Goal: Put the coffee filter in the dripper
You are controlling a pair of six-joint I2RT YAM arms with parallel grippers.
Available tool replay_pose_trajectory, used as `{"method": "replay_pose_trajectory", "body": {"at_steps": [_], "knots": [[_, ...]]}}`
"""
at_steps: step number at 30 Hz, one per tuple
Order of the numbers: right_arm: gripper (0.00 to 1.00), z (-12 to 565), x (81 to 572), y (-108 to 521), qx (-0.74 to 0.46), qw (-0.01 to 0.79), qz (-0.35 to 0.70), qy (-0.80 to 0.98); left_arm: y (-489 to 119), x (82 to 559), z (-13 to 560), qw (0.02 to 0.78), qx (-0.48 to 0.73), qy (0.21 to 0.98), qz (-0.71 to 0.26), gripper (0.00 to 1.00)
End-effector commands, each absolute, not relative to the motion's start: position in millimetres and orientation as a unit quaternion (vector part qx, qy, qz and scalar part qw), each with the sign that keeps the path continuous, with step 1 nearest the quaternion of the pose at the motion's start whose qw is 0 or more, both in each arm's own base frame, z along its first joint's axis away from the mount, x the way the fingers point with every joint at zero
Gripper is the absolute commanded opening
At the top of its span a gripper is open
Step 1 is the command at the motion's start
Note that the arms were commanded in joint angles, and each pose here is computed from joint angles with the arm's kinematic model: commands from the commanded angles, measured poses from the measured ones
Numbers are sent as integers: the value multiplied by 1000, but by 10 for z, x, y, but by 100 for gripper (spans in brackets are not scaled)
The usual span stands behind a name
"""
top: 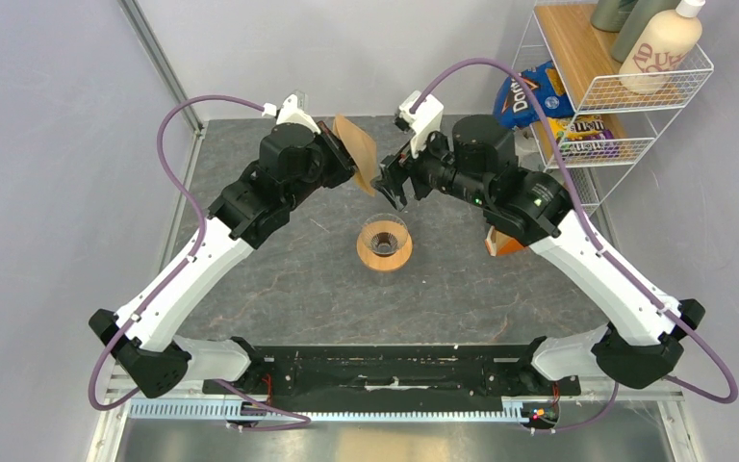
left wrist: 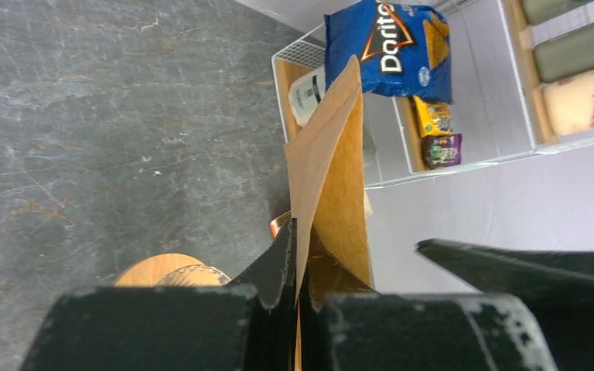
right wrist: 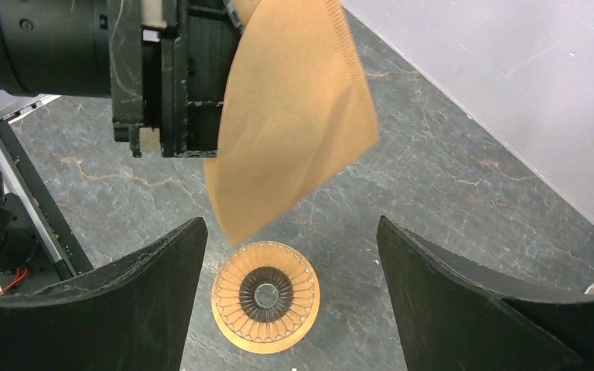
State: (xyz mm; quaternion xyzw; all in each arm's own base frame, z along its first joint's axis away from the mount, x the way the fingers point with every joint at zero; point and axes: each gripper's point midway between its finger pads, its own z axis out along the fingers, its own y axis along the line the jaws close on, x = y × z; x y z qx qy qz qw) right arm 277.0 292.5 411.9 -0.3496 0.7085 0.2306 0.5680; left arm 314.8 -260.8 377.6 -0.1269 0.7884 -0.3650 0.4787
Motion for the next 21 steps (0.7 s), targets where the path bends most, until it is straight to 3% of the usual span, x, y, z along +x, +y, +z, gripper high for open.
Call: {"method": "replay_pose_trajectory", "body": {"at_steps": [1, 21], "knots": [[88, 4337, 2818, 2987, -338, 616, 225, 675, -2578, 3167, 4051, 474, -180, 762, -403, 2], [79, 4228, 2940, 3132, -341, 624, 192, 677, -2678, 3190, 3996, 437, -209, 758, -438, 2]]}}
